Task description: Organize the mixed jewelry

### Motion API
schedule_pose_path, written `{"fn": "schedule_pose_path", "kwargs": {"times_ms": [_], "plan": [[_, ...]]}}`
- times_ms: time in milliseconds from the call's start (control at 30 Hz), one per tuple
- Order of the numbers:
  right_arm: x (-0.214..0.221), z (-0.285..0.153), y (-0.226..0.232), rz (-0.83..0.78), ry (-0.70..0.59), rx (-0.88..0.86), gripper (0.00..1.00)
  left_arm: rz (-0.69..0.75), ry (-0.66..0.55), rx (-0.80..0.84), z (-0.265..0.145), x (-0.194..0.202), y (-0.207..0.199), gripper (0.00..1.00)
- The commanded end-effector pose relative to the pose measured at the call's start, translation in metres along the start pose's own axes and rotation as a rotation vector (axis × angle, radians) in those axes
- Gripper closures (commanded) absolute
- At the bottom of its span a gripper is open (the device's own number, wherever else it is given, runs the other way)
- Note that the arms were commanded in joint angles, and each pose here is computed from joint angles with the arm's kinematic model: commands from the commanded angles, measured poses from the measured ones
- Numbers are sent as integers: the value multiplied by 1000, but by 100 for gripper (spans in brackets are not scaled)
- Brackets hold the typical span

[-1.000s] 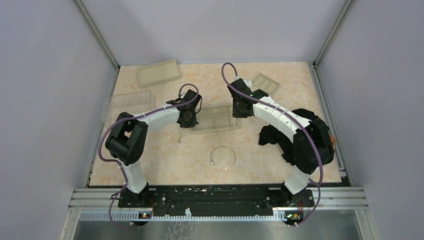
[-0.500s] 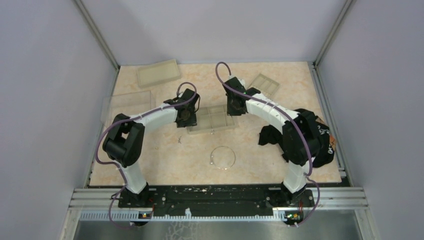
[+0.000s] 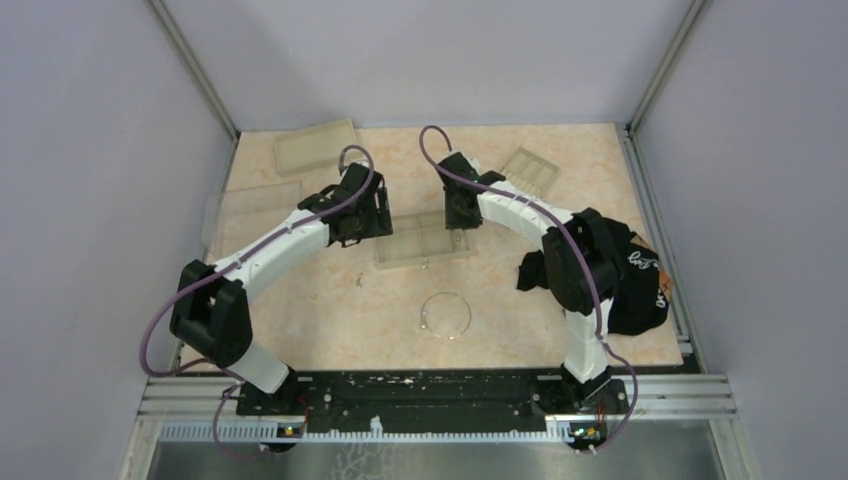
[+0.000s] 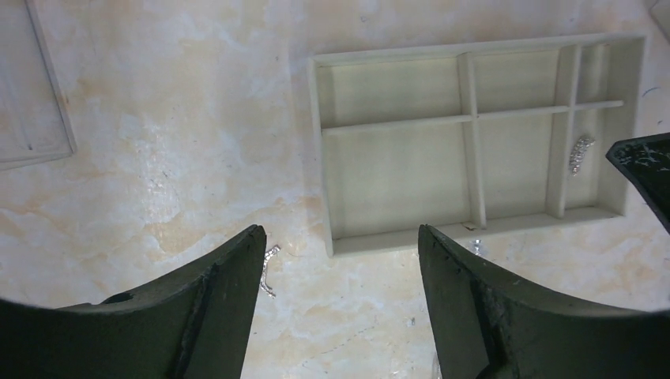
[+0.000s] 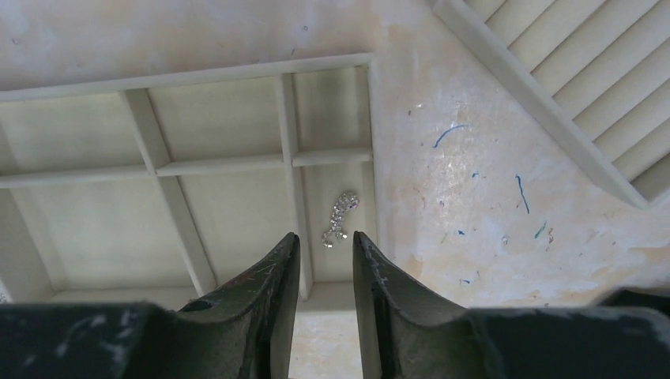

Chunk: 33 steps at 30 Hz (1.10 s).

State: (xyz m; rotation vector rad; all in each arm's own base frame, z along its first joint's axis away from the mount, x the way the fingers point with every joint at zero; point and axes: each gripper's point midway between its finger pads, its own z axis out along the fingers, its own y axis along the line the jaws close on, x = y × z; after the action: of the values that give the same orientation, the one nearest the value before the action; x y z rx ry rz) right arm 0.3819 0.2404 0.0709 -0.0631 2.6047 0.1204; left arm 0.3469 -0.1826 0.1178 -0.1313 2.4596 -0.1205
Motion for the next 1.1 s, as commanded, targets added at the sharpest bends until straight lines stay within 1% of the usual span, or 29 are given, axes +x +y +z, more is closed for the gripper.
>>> {"fn": "schedule_pose_path", "kwargs": {"times_ms": [0,67,133,267,333,433,533,567,633,733,800,967,1067], "plan": [[-34,-15,9,-3,-88,-20,68,7,-69,26,-21,-24,-2,22],[-43,-26,7,6,-118,-21,68,15,-78,17,-26,-25,2,22],[-51,-41,3,27,-161,-24,69,24,-67,-19,-28,-17,13,22],[-55,-69,-10,79,-242,-50,68,45,6,-98,-24,25,43,22],[-51,-78,-18,103,-255,-50,67,60,53,-96,-20,50,52,23],[-44,-87,-27,112,-264,-44,67,64,92,-55,-15,72,52,28],[-42,-90,-30,114,-270,-37,67,76,83,-8,-8,77,44,34],[-43,-90,-30,115,-272,-37,68,87,85,-4,-4,79,44,35],[-43,-87,-29,112,-261,-30,68,89,94,-23,4,82,45,36],[-44,-84,-27,113,-246,-29,68,84,129,-63,17,92,50,42],[-44,-83,-26,118,-244,-34,68,76,140,-57,21,97,49,45],[-41,-80,-25,124,-236,-39,72,52,155,-95,31,106,58,52],[-39,-78,-25,122,-229,-35,73,32,168,-90,36,109,61,60]]}}
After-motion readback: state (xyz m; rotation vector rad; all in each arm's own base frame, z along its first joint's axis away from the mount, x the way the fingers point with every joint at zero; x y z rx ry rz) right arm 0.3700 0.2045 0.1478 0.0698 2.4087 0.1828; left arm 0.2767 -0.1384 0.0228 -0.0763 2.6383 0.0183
